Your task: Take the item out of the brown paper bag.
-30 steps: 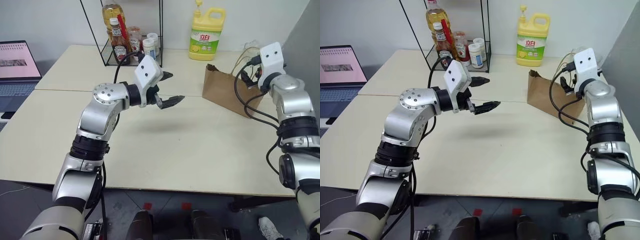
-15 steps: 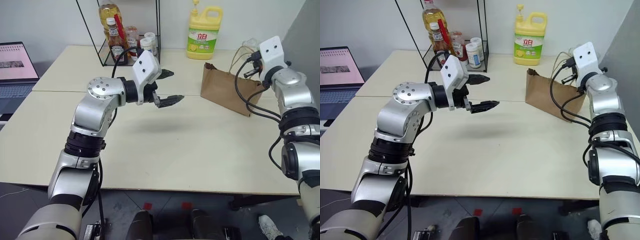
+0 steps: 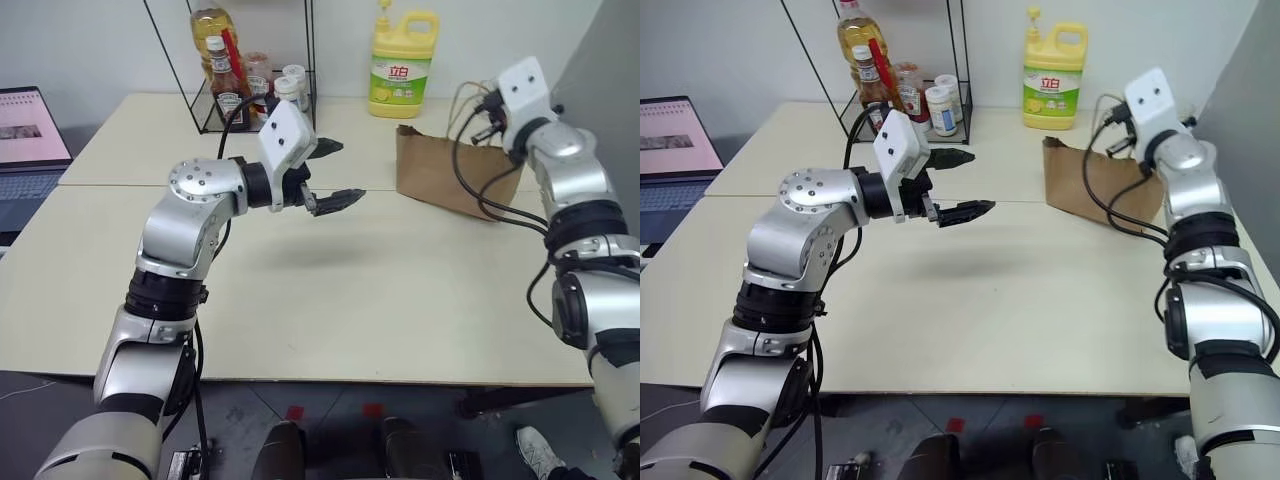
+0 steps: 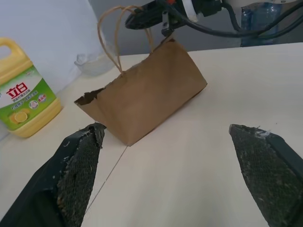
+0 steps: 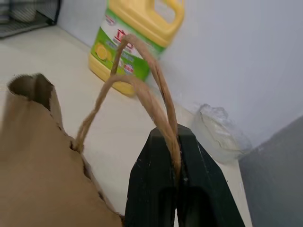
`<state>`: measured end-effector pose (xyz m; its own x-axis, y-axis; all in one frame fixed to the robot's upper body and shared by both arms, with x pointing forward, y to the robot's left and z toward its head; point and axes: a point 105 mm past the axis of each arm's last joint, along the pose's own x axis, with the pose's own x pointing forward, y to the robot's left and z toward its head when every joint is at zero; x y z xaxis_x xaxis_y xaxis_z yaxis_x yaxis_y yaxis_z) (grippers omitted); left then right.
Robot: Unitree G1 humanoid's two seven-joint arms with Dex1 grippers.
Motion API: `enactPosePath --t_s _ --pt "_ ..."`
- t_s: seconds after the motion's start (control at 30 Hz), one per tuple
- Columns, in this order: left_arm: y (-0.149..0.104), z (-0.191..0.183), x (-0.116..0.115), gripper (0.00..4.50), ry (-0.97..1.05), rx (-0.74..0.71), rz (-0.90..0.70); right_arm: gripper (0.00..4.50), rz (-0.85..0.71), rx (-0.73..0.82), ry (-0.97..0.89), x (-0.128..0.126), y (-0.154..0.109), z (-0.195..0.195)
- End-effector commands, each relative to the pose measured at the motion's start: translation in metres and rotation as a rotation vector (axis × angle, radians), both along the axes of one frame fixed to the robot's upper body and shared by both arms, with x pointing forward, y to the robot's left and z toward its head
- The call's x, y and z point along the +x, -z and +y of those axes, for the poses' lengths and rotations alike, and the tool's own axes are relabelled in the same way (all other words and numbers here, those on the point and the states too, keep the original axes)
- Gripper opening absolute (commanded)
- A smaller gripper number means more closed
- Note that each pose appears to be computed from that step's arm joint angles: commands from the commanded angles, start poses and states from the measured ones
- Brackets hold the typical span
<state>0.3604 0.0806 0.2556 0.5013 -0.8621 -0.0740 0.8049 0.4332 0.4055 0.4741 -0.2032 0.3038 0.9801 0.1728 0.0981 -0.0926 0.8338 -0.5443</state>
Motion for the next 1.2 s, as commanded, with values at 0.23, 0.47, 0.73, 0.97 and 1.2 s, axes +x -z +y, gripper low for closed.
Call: enactPosePath --t_s 0.23,0.47,0.73,0.97,1.2 --pt "-0.002 0.032 -0.01 4.5 -0.155 -0.115 -0.004 0.07 -0.169 0.088 -0.151 -0.005 -0.065 0.063" --pt "0.01 0.055 -0.024 4.5 -0.278 -0.169 0.033 0.07 -0.194 0.136 -0.272 -0.01 -0.081 0.113" --pt "0.014 0.09 -0.041 4.5 -0.438 -0.302 0.071 0.07 -0.189 0.218 -0.415 -0.021 -0.093 0.166" --pt "0.024 0.096 -0.059 4.5 -0.47 -0.319 0.131 0.07 -0.167 0.281 -0.514 -0.033 -0.096 0.21" --pt "0.03 0.094 -0.069 4.5 -0.483 -0.339 0.16 0.07 -0.155 0.296 -0.591 -0.046 -0.098 0.245"
